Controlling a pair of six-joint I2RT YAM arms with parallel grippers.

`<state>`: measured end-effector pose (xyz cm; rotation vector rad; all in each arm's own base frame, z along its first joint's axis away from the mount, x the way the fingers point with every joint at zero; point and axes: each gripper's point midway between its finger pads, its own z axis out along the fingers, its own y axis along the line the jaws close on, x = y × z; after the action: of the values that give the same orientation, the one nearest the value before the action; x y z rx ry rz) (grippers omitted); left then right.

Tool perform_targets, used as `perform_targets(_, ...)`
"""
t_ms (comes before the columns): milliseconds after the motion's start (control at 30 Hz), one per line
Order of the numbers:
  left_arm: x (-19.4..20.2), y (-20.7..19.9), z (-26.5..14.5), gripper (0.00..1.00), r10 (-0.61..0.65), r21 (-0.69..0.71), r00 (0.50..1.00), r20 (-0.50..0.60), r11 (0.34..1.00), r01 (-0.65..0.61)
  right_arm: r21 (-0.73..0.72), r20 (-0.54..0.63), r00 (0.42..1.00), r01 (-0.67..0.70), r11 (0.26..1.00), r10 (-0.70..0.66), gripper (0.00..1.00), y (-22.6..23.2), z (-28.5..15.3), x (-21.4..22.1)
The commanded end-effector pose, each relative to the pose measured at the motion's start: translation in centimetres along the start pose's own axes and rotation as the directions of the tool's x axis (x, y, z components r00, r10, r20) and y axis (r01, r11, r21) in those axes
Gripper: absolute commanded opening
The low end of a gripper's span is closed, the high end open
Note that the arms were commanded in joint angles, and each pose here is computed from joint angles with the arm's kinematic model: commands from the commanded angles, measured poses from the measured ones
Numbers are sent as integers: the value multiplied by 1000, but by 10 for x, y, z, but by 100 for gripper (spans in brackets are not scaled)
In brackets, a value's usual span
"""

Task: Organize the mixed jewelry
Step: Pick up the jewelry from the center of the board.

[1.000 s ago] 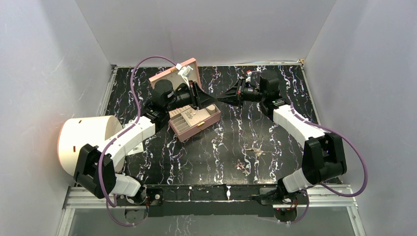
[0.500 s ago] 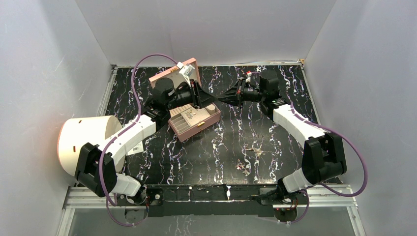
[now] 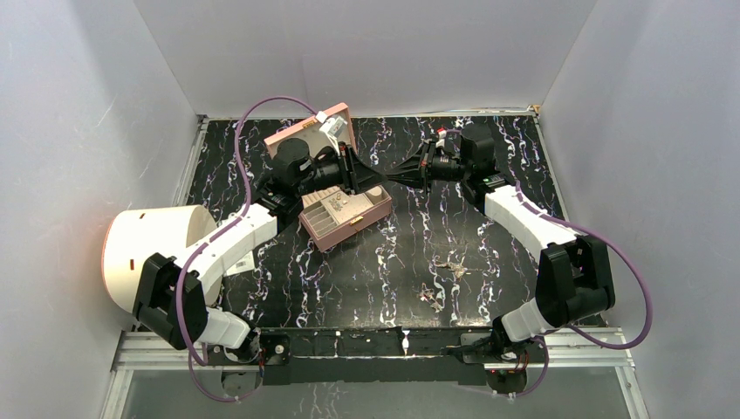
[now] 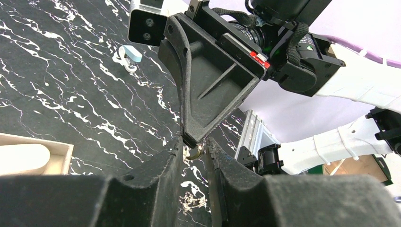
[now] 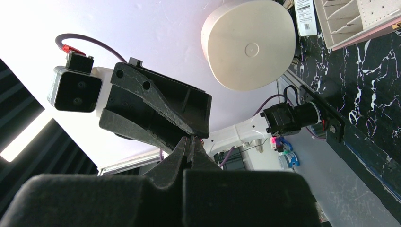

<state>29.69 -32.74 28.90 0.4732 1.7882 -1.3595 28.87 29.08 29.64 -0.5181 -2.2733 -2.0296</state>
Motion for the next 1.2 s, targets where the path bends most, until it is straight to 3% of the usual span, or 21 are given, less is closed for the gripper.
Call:
perform_targets(0, -10, -17, -2, 22, 47, 45, 999, 17, 998, -47, -23, -16, 999, 27, 999, -28, 0, 12, -3, 3)
perform_targets(600, -10, -16, -2, 0, 25, 33, 999, 22, 999, -25, -12, 7, 1000, 21, 1000, -20, 0, 5, -4, 0)
perform_targets(933, -6, -13, -4, 0, 4, 10, 1000, 4, 1000, -4, -18, 72, 997, 24, 1000, -22, 34, 8, -18, -11)
perform_targets(1167, -1, 5, -5, 0, -73, -111, 997, -37, 991, 68, 0, 116, 993, 12, 1000, -12, 40, 1, -29, -18)
